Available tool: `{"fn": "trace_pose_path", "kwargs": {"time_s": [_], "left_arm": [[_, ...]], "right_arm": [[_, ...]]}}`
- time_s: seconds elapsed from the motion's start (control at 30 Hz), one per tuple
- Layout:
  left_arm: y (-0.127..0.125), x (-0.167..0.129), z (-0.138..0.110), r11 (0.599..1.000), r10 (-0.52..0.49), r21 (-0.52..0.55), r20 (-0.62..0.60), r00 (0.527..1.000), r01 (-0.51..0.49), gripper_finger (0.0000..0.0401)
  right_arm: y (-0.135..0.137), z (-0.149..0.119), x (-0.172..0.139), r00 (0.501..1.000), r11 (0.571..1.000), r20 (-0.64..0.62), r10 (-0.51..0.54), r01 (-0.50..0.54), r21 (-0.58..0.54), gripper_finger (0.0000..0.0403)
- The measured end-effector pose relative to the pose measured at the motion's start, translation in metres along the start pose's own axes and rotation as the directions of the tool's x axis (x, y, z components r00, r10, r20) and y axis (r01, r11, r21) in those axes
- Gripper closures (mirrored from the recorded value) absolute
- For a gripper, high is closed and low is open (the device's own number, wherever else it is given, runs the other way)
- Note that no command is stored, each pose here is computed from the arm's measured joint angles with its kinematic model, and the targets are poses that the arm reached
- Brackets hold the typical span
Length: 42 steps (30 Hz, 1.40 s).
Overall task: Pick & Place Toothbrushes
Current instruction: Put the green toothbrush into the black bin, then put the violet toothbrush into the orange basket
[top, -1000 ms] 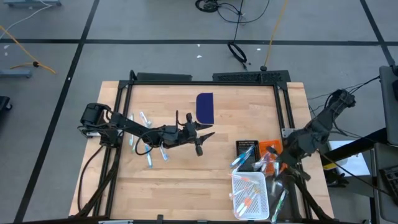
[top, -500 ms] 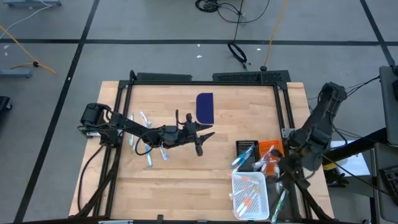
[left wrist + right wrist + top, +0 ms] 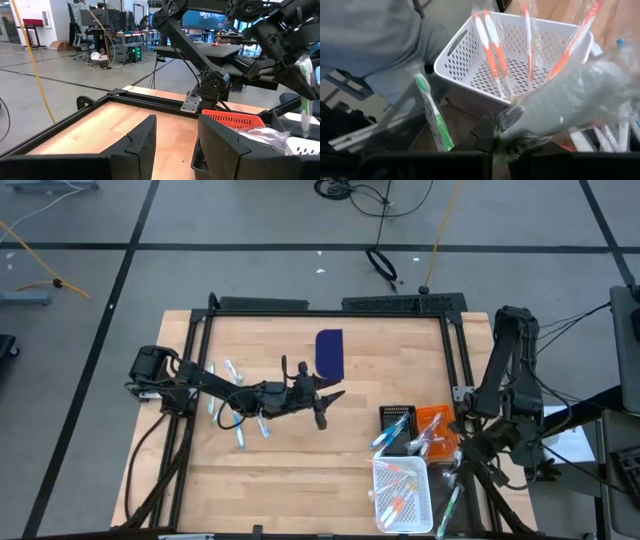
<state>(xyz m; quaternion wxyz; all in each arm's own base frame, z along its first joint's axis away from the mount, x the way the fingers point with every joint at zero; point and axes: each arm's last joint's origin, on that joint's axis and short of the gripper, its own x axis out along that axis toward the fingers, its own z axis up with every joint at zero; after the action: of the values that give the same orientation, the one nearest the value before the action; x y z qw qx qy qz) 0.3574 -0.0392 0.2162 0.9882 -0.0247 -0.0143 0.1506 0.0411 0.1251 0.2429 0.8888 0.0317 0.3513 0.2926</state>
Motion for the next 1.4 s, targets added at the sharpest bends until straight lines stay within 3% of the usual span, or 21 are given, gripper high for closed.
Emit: {"fn": "trace_pose_path", "kwargs": {"time_s": [0.4,0.8,1.07,1.3,1.4], "left_arm": [[0.007,0.003,0.0,1.0,0.024,-0.016,-0.004,1.0,-0.024,0.0254],[0.011,0.005,-0.001,0.999,0.036,-0.039,-0.009,0.999,-0.036,0.0254],[0.011,0.005,-0.001,0.999,0.036,-0.038,-0.009,0.999,-0.036,0.0254],[0.011,0.005,-0.001,0.999,0.035,-0.038,-0.01,0.999,-0.035,0.0254],[0.011,0.005,-0.001,0.999,0.035,-0.038,-0.01,0.999,-0.035,0.0254]], "right_arm": [[0.001,-0.005,0.007,0.997,0.998,-0.06,-0.052,0.049,-0.05,0.0383],[-0.001,-0.016,0.017,0.994,0.998,-0.093,-0.052,0.055,0.021,0.0259],[-0.001,-0.018,0.02,0.997,1.0,-0.076,-0.026,0.027,0.014,0.0238],[0.01,-0.005,0.013,0.985,0.985,0.027,0.17,-0.169,-0.046,0.0255],[0.012,-0.003,0.013,0.98,0.979,0.031,0.198,-0.196,-0.046,0.0264]]}}
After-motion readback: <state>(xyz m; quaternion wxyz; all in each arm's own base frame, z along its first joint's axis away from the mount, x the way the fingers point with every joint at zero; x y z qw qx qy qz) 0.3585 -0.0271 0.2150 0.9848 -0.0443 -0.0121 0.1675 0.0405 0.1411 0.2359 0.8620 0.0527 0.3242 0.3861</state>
